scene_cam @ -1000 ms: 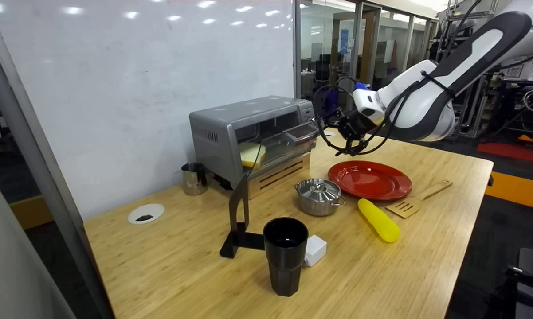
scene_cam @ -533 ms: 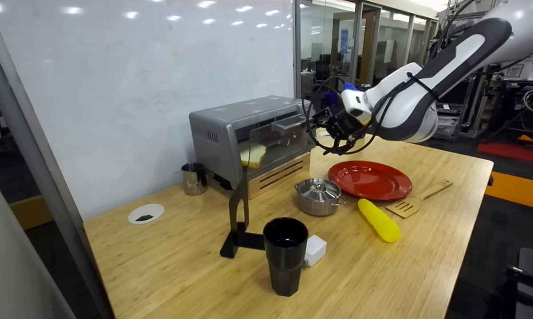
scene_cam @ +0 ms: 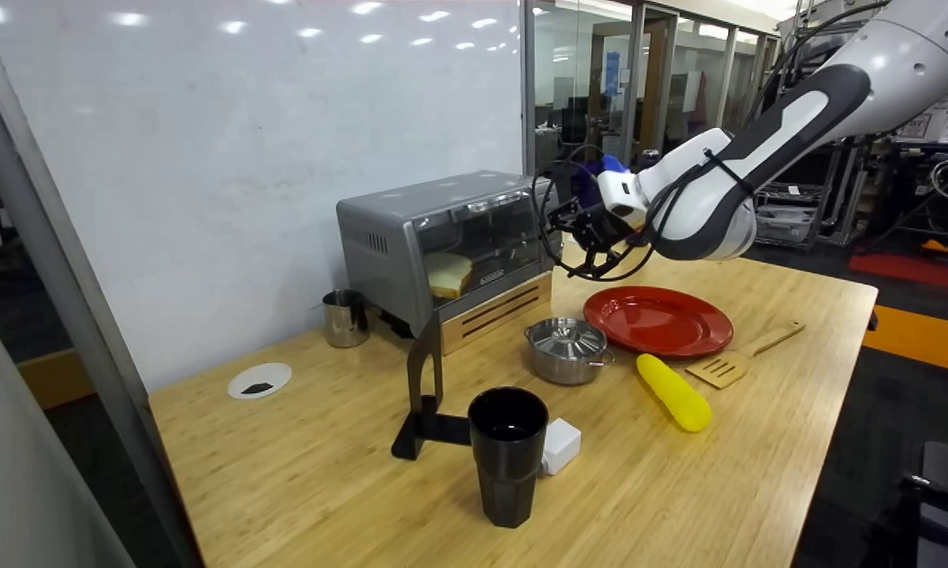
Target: Open the oven, use the spatula to put the slice of bread in the oven, the close the oven
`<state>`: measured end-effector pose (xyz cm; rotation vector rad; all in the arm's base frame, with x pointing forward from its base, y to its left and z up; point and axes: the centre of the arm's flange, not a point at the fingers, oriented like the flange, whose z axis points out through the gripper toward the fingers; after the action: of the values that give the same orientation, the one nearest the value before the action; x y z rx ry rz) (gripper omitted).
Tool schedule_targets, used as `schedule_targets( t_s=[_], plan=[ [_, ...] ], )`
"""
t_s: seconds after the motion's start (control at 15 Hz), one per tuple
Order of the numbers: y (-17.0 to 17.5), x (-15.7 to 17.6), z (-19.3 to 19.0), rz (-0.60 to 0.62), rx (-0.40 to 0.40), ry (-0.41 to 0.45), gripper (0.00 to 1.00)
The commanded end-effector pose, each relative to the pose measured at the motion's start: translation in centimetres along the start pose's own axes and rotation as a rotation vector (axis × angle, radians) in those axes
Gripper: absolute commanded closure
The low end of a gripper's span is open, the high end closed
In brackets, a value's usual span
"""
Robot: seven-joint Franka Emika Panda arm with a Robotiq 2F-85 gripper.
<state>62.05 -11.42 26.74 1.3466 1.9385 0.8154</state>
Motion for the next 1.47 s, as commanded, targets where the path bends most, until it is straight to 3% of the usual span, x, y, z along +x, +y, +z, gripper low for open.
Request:
schedule_targets(
  t_s=[0.0, 0.27, 0.73, 1.13, 1.4],
  plan=[
    [-1.8, 0.7, 2.3, -0.032, -0.027, -0.014, 0.00],
    [-2.0, 1.2, 1.8, 0.000, -0.003, 0.003, 0.00],
    [-2.0, 7.2, -6.9, 0.164, 0.320, 0.133, 0.00],
    [-0.9, 11.8, -13.2, 0.247, 0.593, 0.177, 0.00],
    [0.5, 13.2, -16.9, 0.425, 0.639, 0.140, 0.00]
  ],
)
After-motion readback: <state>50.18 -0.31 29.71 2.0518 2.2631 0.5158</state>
